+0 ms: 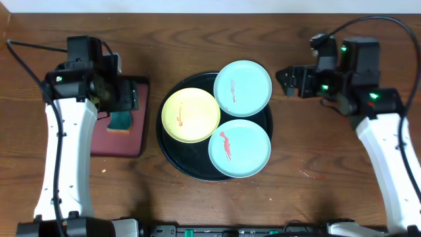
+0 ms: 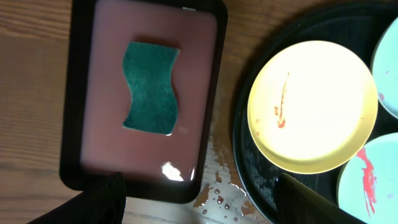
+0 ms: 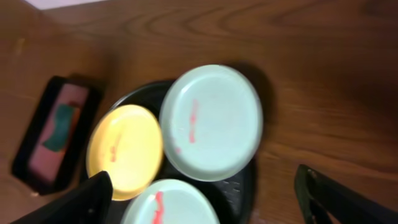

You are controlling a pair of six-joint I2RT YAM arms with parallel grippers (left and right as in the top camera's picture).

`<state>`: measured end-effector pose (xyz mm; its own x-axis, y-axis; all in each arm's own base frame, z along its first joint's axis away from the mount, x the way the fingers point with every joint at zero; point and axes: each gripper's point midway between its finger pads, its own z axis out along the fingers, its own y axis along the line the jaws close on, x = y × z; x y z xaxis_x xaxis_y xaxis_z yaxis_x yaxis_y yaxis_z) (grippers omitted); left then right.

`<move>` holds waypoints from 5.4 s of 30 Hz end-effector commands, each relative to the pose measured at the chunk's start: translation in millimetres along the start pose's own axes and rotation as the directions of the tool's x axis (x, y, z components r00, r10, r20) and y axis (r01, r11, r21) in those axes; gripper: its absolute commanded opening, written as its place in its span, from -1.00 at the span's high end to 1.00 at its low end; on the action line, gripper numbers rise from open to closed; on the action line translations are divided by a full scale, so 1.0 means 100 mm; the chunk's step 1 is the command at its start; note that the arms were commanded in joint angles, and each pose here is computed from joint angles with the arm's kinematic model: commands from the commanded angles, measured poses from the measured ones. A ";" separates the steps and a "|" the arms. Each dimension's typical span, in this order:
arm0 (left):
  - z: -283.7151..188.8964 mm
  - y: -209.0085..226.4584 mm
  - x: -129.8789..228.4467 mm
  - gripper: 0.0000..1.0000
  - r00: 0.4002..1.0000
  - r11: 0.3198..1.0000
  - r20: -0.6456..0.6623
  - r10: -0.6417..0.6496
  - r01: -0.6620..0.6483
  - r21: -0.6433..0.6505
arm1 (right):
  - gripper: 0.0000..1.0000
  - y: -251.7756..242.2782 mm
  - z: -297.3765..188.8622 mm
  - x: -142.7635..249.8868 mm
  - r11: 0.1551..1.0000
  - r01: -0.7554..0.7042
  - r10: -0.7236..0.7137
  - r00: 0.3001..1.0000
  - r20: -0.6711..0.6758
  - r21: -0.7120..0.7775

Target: Clean dirty plates on tray and stack at the side

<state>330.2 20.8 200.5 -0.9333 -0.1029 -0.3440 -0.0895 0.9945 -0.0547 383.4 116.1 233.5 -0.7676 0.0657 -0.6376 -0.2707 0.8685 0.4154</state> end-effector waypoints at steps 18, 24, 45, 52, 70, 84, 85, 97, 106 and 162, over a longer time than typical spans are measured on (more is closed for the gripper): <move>-0.12 0.58 -0.09 -0.54 0.955 0.955 0.065 -0.289 0.292 -0.051 | 0.03 0.63 1.51 1.12 0.966 -0.154 0.208 0.940 -0.270 0.207; -0.12 0.67 -0.07 -0.54 0.955 0.951 0.070 -0.288 0.294 -0.100 | 0.11 0.70 1.83 1.30 0.976 -0.113 0.165 0.943 -0.290 0.186; -0.10 0.70 -0.05 -0.54 0.955 0.948 0.064 -0.288 0.294 -0.124 | 0.58 0.64 2.24 1.64 0.967 -0.144 0.208 0.922 -0.327 0.211; -0.06 0.70 -0.01 -0.54 0.956 0.947 0.049 -0.290 0.294 -0.126 | 0.60 0.62 2.27 1.69 0.963 -0.155 0.224 0.915 -0.335 0.220; 0.68 0.72 0.10 -0.53 0.983 0.987 -0.121 -0.138 0.126 -0.101 | 0.97 0.59 2.33 1.77 0.963 -0.155 0.226 0.908 -0.353 0.218; 1.70 0.67 0.28 -0.26 0.948 0.999 -0.314 -0.045 0.051 0.012 | 0.98 0.62 2.33 1.78 0.971 -0.135 0.201 0.908 -0.366 0.199; 1.73 0.67 0.28 -0.24 0.949 0.999 -0.313 -0.045 0.051 0.012 | 0.98 0.62 2.33 1.78 0.971 -0.134 0.200 0.908 -0.368 0.196; 1.94 0.69 0.32 0.53 0.943 0.998 -0.331 -0.046 0.054 0.014 | 0.98 0.62 2.33 1.77 0.972 -0.134 0.199 0.909 -0.366 0.195; 1.90 0.69 0.26 0.85 0.949 0.998 -0.311 -0.054 0.060 0.010 | 0.98 0.63 2.34 1.76 0.972 -0.135 0.198 0.911 -0.362 0.192; 0.94 0.67 -0.29 0.85 0.993 0.994 -0.055 -0.106 0.105 -0.021 | 0.98 0.62 2.35 1.73 0.972 -0.139 0.199 0.914 -0.354 0.188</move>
<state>384.3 88.8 127.6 -0.9315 -0.1829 -0.3145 -0.1748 0.9831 -0.0540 370.1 295.4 5.1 -0.9577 0.0749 -0.2780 -0.0379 0.9245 0.3794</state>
